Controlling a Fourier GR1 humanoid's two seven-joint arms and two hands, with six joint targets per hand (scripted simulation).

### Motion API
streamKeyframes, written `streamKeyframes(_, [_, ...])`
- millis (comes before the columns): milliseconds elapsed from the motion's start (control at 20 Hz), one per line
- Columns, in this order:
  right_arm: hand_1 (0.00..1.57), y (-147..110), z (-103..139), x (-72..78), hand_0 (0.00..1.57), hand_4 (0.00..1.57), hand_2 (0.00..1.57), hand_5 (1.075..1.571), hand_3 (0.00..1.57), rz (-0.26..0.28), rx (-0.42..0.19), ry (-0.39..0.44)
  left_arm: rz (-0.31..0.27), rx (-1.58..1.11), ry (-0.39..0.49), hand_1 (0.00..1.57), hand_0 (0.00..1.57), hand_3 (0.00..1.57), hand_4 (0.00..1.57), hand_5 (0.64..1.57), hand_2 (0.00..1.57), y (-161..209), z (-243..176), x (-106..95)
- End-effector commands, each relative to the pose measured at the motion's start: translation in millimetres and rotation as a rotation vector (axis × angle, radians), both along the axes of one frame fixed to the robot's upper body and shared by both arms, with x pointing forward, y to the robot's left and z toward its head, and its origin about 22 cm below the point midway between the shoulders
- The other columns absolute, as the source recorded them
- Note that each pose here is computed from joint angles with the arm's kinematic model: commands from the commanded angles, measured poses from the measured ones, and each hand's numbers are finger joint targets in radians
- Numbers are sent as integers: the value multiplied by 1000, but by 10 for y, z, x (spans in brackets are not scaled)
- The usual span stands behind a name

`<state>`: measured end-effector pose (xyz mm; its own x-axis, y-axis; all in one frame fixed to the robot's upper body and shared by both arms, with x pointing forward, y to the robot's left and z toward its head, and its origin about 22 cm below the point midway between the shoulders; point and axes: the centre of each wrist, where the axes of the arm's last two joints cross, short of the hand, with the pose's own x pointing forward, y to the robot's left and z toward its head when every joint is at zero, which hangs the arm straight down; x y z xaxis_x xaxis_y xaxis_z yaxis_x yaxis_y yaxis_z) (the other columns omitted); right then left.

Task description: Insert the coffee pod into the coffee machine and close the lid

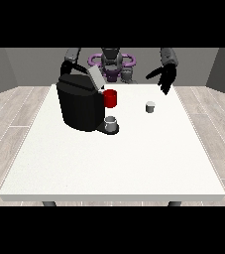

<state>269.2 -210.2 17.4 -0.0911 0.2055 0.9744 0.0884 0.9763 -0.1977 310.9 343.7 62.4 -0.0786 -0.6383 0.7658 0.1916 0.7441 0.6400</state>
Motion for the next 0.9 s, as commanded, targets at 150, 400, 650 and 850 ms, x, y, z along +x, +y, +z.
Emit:
streamKeyframes(150, [0, 83, 132, 154, 0, 0, 0, 1571, 0, 36, -23, -11, 1, 97, 33, 0, 0, 0, 0, 1571, 0, 72, -53, 240])
streamKeyframes(400, [0, 199, 45, 207, 0, 0, 0, 1571, 0, 28, 17, -10, 9, 191, 75, 0, 0, 0, 0, 1571, 0, 174, -17, 373])
streamKeyframes(650, [0, 313, 187, 332, 0, 0, 0, 1571, 0, 60, 16, -21, 15, 238, -10, 261, 261, 247, 0, 1571, 589, -1, -222, 473])
streamKeyframes(850, [0, 170, -24, 280, 0, 0, 0, 1571, 0, 74, -8, 21, 39, 293, -52, 940, 940, 692, 81, 1571, 950, -146, -290, 532])
